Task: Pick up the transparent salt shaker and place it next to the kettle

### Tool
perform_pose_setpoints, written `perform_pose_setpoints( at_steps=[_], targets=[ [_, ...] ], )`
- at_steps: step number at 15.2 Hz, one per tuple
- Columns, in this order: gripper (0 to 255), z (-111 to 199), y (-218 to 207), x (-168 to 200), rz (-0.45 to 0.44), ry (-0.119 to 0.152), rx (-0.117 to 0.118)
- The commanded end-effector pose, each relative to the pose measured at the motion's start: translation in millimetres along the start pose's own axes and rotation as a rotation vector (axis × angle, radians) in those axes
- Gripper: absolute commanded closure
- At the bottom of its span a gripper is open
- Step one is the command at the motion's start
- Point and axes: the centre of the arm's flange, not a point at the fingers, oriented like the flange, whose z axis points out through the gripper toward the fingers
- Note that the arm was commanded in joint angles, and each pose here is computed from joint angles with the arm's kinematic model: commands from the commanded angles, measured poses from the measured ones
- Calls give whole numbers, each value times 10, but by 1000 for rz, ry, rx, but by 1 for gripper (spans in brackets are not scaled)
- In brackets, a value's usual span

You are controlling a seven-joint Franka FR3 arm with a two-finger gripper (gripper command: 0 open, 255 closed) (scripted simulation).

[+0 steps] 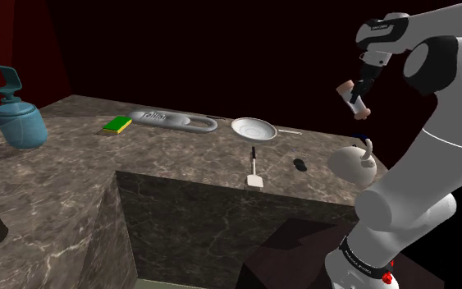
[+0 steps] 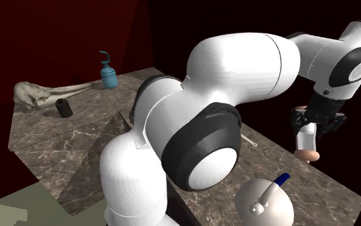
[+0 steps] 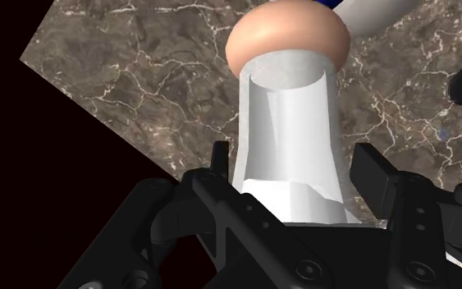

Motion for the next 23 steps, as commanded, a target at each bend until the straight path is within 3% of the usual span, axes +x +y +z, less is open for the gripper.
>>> perform_pose_setpoints(
  at_steps=[1,11,23],
  targets=[
    [255,-13,232,-181,-2,0,-1],
    [255,3,1395,-890,-2,0,-1],
    [255,636,1381,-898,-2,0,-1]
  ],
)
